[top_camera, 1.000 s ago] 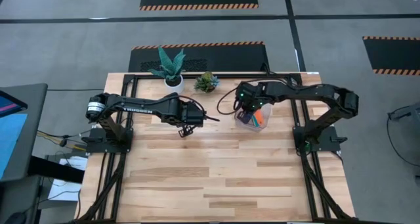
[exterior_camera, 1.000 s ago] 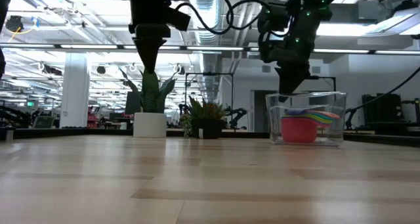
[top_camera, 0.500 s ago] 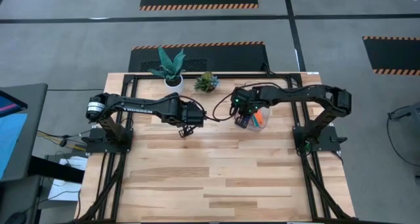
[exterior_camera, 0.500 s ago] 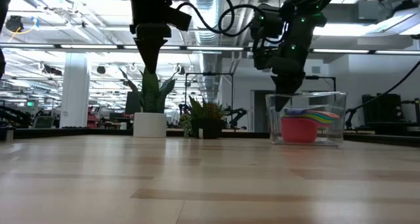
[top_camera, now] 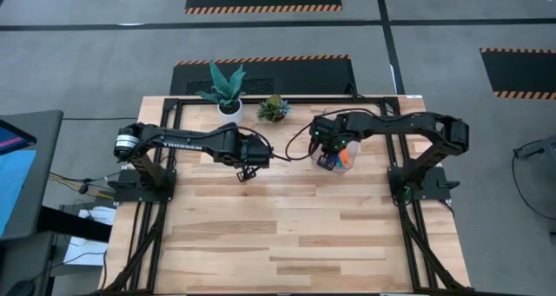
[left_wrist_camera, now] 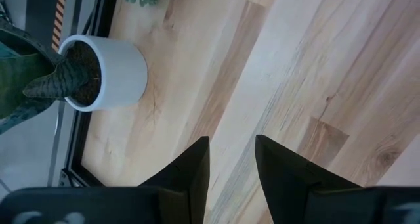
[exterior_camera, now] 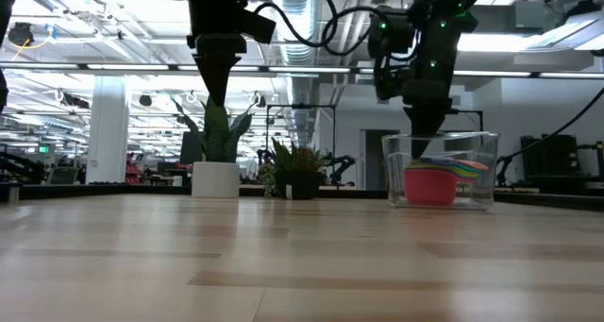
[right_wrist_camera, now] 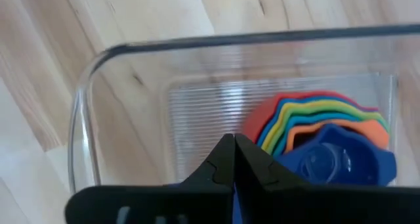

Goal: Nest measuring cups in basket
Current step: Adjust the nested measuring cups in the transparent bin, then adjust the transparent bin

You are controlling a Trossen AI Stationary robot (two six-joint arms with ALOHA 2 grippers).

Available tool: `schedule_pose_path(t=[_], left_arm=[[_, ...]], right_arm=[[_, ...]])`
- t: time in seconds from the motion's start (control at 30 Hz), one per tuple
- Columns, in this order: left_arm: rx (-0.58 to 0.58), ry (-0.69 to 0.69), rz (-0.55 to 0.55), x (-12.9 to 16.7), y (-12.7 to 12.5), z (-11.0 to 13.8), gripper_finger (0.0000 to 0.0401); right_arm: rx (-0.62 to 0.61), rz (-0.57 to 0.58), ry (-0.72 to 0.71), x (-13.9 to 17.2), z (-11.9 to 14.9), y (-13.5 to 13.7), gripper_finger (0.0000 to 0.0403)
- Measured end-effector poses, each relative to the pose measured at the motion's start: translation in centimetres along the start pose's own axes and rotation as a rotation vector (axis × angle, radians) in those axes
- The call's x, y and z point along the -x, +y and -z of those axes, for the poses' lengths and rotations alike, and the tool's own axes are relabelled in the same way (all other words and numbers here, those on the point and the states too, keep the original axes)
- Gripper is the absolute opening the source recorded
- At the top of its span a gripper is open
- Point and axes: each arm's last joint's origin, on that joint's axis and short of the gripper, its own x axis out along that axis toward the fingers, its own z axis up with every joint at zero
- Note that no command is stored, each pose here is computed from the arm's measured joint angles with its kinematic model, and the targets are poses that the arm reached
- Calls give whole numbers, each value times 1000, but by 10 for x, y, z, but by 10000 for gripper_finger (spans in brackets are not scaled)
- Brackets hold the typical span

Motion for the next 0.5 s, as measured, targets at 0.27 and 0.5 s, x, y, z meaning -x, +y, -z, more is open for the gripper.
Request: schedule_pose_path(t=[0.27, 0.5], left_arm=[[0, 0, 0, 0, 0, 0, 113], [1, 0, 0, 0, 0, 0, 113]], right_arm=[[-3, 8, 66, 3, 8, -1, 26], [10, -3, -8, 10, -3, 3, 21]])
